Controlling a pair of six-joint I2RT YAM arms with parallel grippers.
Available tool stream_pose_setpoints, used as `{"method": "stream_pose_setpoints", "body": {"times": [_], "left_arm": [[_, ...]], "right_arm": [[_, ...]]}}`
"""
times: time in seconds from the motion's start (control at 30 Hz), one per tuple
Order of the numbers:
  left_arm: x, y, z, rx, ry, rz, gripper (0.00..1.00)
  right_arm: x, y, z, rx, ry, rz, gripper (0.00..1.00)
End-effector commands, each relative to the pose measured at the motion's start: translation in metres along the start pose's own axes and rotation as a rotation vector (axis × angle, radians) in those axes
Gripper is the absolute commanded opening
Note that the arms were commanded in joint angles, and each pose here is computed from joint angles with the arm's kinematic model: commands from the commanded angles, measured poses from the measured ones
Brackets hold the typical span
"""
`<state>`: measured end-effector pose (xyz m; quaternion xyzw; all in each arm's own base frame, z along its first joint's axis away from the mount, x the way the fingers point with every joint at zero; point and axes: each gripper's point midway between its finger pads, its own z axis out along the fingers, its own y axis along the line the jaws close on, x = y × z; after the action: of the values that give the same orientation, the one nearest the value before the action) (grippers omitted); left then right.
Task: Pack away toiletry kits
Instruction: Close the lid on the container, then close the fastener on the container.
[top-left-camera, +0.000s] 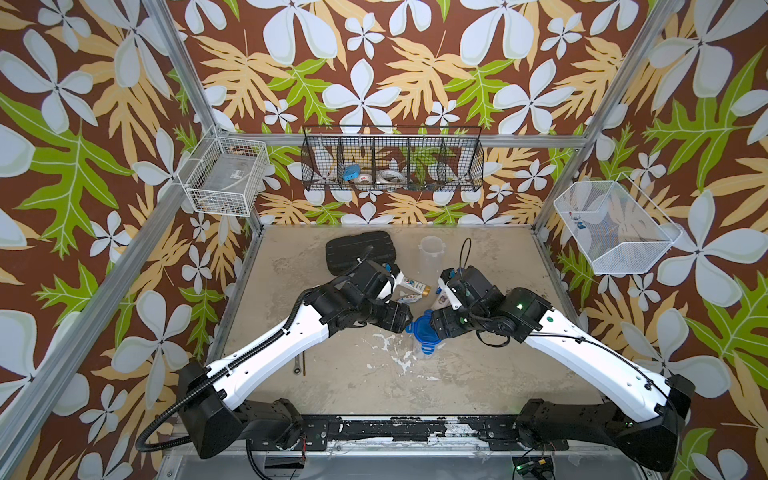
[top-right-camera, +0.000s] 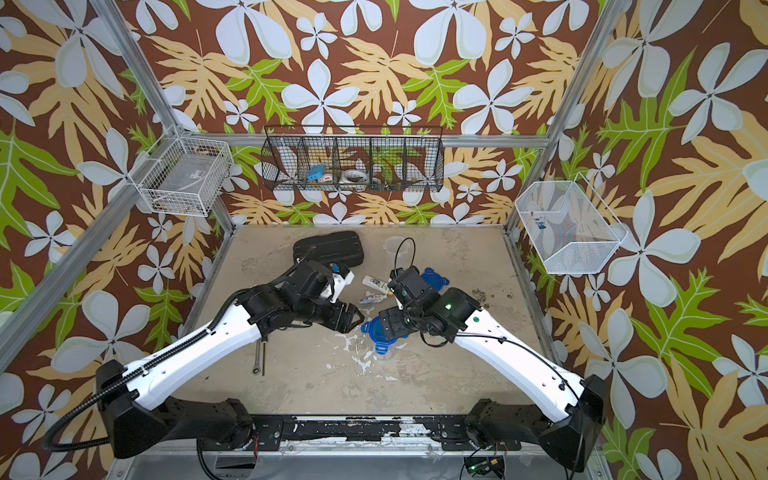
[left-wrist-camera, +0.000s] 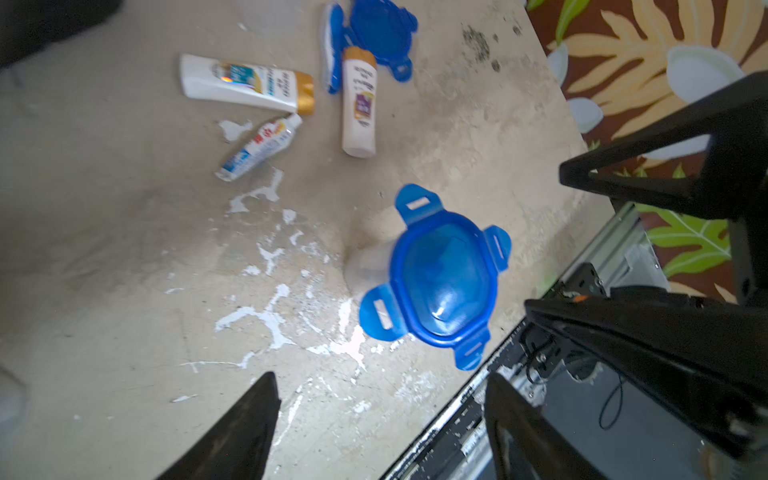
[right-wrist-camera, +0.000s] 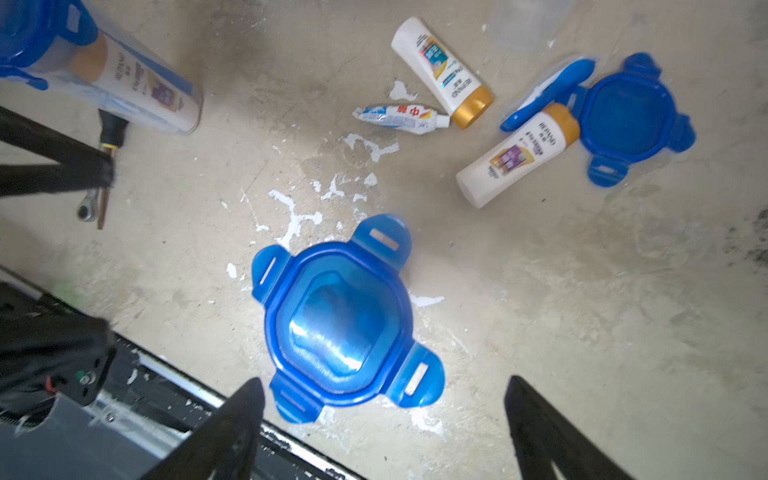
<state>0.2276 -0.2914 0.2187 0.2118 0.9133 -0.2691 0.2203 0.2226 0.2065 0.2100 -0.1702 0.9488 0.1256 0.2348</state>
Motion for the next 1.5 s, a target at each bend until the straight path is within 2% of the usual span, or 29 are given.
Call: {"method": "stream_pose_setpoints", "body": {"times": [0.0, 0.1, 0.2, 0.67, 0.93, 1.47], "left_arm": [[0.015, -0.011, 0.009, 0.005, 0.073, -0.031, 0.74], [0.016, -0.016, 0.019, 0.007, 0.087, -0.037, 0.70], [0.013, -0.024, 0.025, 0.009, 0.091, -0.022, 0.67], [0.012, -0.011, 0.055, -0.089, 0.132, -0.013, 0.60], [0.018, -0.013, 0.064, -0.074, 0.169, -0.021, 0.54], [0.040, -0.022, 0.082, 0.042, 0.205, -0.108, 0.53]], "right_arm": [[0.022, 0.002, 0.001, -0.040, 0.064, 0.069, 0.78], [0.030, 0.002, 0.007, -0.047, 0.076, 0.082, 0.69], [0.032, 0.002, 0.012, -0.053, 0.079, 0.091, 0.65], [0.029, -0.005, 0.028, -0.047, 0.082, 0.101, 0.60], [0.030, -0.003, 0.037, -0.091, 0.088, 0.114, 0.56], [0.036, 0.012, 0.048, -0.249, 0.066, 0.159, 0.46]]}}
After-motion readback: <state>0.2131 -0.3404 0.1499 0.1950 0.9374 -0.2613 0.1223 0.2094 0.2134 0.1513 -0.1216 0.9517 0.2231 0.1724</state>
